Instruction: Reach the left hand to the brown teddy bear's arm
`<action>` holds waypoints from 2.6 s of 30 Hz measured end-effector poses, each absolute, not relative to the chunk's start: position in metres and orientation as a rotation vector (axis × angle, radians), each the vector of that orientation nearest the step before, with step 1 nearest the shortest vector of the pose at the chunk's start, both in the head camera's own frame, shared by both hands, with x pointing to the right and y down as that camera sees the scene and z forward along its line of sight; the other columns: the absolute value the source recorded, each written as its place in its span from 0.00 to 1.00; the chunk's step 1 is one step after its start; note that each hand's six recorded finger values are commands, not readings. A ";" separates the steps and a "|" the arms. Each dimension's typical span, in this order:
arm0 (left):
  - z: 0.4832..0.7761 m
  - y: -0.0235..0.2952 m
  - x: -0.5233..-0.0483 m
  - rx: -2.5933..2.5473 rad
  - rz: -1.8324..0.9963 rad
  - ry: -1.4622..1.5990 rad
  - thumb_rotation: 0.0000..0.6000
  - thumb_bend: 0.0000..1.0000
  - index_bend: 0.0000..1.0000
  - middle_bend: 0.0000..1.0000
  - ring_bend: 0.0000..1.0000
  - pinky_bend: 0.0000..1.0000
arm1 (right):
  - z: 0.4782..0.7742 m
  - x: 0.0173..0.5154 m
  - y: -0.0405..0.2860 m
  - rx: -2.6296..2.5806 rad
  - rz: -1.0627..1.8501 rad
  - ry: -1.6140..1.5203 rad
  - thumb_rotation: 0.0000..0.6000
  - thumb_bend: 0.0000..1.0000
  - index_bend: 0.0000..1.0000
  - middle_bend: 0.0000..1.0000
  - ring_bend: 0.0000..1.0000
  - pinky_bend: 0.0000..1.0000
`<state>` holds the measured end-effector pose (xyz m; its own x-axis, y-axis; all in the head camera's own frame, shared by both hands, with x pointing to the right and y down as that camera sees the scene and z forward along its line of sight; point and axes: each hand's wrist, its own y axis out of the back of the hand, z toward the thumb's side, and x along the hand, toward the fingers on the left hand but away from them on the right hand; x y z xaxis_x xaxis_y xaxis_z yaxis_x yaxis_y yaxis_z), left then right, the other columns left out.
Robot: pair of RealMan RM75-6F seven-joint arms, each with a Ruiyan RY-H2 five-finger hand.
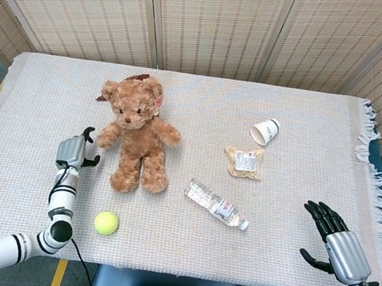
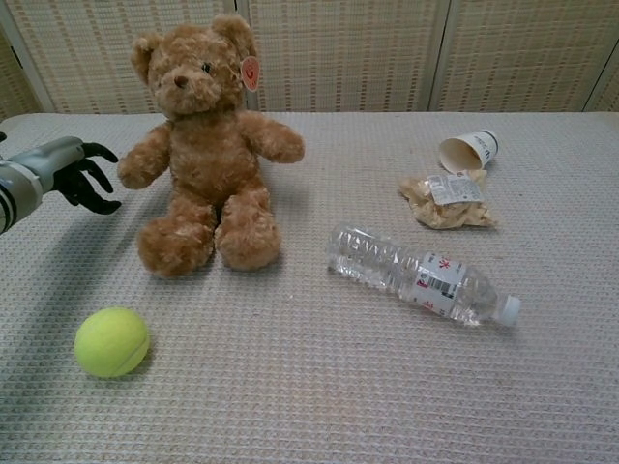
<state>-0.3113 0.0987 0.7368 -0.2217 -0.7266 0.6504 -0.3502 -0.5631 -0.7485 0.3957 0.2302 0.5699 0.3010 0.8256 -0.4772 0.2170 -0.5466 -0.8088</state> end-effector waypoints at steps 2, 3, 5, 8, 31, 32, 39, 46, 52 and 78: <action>0.734 0.093 -0.306 -1.745 -1.845 1.306 1.00 0.33 0.17 0.31 0.28 0.35 | 0.570 0.396 0.230 -1.946 1.246 -0.926 1.00 0.12 0.03 0.04 0.00 0.12; 0.733 0.091 -0.304 -1.746 -1.842 1.314 1.00 0.33 0.18 0.31 0.29 0.35 | 0.570 0.396 0.230 -1.946 1.246 -0.926 1.00 0.12 0.03 0.04 0.00 0.12; 0.730 0.089 -0.300 -1.748 -1.838 1.329 1.00 0.33 0.18 0.31 0.29 0.35 | 0.570 0.396 0.230 -1.949 1.246 -0.925 1.00 0.12 0.03 0.04 0.00 0.12; 0.729 0.090 -0.296 -1.756 -1.841 1.337 1.00 0.33 0.18 0.32 0.29 0.35 | 0.569 0.396 0.230 -1.952 1.241 -0.927 1.00 0.12 0.03 0.04 0.00 0.12; 0.722 0.087 -0.265 -1.839 -1.916 1.390 1.00 0.34 0.21 0.34 0.32 0.35 | 0.568 0.395 0.229 -1.964 1.220 -0.938 1.00 0.12 0.04 0.04 0.00 0.12; 0.723 0.087 -0.265 -1.832 -1.917 1.399 1.00 0.34 0.22 0.35 0.33 0.36 | 0.568 0.395 0.229 -1.964 1.220 -0.938 1.00 0.12 0.04 0.04 0.00 0.12; 0.723 0.082 -0.265 -1.781 -1.910 1.452 1.00 0.34 0.32 0.44 0.41 0.38 | 0.570 0.395 0.229 -1.966 1.224 -0.936 1.00 0.12 0.04 0.04 0.00 0.12; 0.723 0.080 -0.267 -1.723 -1.893 1.498 1.00 0.34 0.42 0.53 0.49 0.39 | 0.570 0.395 0.229 -1.967 1.225 -0.936 1.00 0.12 0.04 0.04 0.00 0.12; 0.726 0.081 -0.272 -1.675 -1.893 1.503 1.00 0.34 0.47 0.57 0.53 0.40 | 0.570 0.394 0.229 -1.971 1.225 -0.935 1.00 0.12 0.04 0.04 0.00 0.12; 0.734 0.088 -0.273 -1.699 -1.827 1.507 1.00 0.35 0.48 0.58 0.54 0.40 | 0.573 0.394 0.230 -1.978 1.238 -0.928 1.00 0.12 0.05 0.04 0.00 0.12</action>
<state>-0.2733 0.0880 0.7340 -0.3036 -0.7358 0.6053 -0.4543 -0.4467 -0.7708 0.3937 0.2295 0.5730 0.3137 0.8168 -0.4841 0.2353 -0.5608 -0.7938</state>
